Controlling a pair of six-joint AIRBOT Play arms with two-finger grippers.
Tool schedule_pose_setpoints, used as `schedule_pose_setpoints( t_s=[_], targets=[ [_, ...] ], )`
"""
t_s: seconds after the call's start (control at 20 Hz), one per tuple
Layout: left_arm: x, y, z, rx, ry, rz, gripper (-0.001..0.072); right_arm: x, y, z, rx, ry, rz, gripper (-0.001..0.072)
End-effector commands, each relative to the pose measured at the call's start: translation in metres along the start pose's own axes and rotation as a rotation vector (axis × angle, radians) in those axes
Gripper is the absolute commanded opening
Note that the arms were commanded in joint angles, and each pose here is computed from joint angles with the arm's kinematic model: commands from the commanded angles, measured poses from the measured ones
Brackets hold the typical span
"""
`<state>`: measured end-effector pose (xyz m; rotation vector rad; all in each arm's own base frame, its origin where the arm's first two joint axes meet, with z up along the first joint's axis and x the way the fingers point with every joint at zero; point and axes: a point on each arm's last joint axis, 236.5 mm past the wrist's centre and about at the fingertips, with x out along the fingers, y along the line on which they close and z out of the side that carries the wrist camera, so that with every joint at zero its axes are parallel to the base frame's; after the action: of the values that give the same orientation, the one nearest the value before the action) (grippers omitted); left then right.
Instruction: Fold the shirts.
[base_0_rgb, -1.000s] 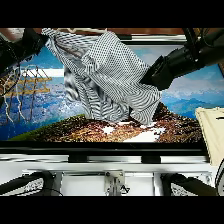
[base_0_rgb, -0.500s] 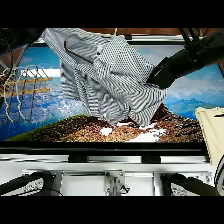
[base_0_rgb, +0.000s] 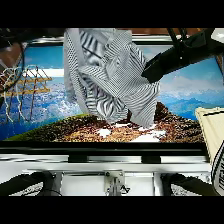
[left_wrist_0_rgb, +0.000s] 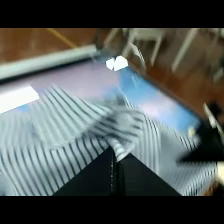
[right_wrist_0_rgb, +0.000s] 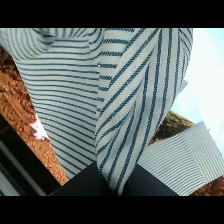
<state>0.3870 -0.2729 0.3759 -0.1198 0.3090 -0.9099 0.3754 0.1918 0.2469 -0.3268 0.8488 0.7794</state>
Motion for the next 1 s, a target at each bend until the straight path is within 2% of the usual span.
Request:
schedule_pose_setpoints(
  t_s=[0.0, 0.35, 0.45, 0.55, 0.6, 0.65, 0.8, 0.85, 0.95],
  targets=[
    [-0.006, 0.0, -0.082, 0.058, 0.357, 0.08, 0.0053, -0.018, -0.01, 0.03, 0.037, -0.146, -0.072, 0.0068],
    [-0.022, 0.021, -0.145, 0.037, 0.608, 0.145, 0.0053, -0.063, 0.003, 0.043, 0.051, -0.258, -0.102, 0.0068],
    [-0.017, 0.033, -0.149, 0.044, 0.6, 0.181, 0.0054, -0.076, 0.008, 0.046, 0.042, -0.289, -0.111, 0.0068],
    [-0.003, 0.032, -0.127, 0.047, 0.489, 0.176, 0.0056, -0.081, 0.024, 0.051, 0.065, -0.319, -0.05, 0.0068],
    [0.004, 0.028, -0.111, 0.041, 0.416, 0.162, 0.0091, -0.082, 0.034, 0.055, 0.064, -0.334, -0.005, 0.0067],
    [0.009, 0.024, -0.092, 0.036, 0.337, 0.15, 0.0226, -0.082, 0.042, 0.058, 0.062, -0.347, 0.024, 0.0067],
    [0.01, 0.007, -0.023, 0.034, 0.09, 0.117, 0.0494, -0.085, 0.041, 0.069, 0.058, -0.391, 0.013, 0.0067],
    [0.004, -0.004, 0.009, 0.024, -0.019, 0.091, 0.0541, -0.088, 0.038, 0.075, 0.06, -0.422, 0.004, 0.0068],
    [-0.022, -0.025, 0.074, 0.029, -0.238, 0.06, 0.0547, -0.096, 0.031, 0.091, 0.074, -0.497, -0.024, 0.0068]
  ],
)
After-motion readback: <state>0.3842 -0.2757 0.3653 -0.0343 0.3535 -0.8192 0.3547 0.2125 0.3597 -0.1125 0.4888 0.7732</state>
